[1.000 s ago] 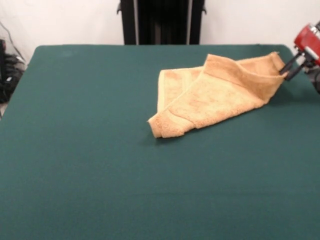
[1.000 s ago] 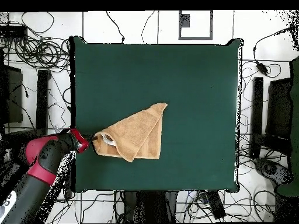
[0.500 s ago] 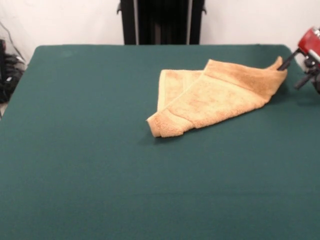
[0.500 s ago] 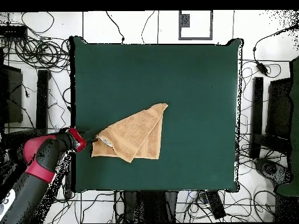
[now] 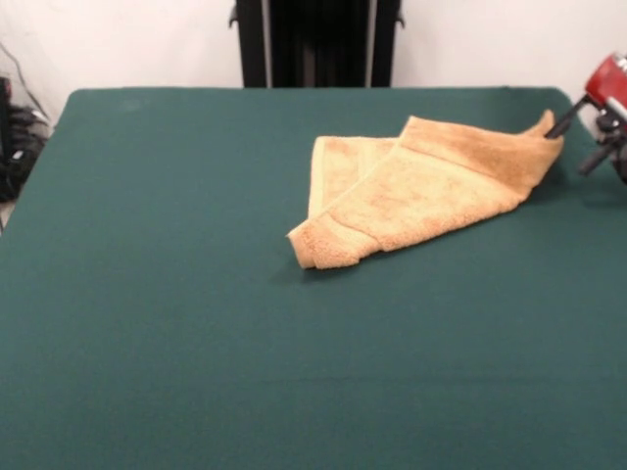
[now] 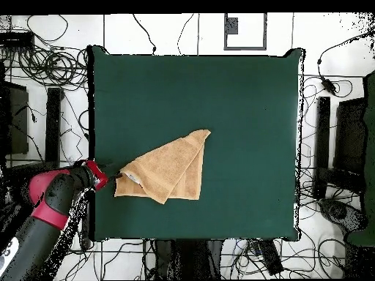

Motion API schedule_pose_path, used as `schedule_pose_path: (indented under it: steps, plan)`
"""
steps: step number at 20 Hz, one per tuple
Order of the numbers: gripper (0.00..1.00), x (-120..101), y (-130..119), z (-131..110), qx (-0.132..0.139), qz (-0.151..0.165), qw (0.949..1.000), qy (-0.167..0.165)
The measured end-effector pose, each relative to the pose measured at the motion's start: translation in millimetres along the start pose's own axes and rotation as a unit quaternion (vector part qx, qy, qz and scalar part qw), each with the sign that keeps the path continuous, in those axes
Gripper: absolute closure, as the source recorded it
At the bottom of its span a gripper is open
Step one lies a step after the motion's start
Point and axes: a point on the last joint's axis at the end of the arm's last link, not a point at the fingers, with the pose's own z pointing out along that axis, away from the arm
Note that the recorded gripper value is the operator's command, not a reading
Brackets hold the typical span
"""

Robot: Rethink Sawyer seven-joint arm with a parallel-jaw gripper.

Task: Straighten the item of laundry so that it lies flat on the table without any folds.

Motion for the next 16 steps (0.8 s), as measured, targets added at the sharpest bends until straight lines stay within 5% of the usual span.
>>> schedule_pose_path:
  steps: [6,16]
  plan:
    - [0.0,-9.9,1.4,-25.6,-0.021,0.012,0.9996,0.01]
    - [0.0,-71.2,-29.3,-127.2,-0.098,0.08,0.991,0.044]
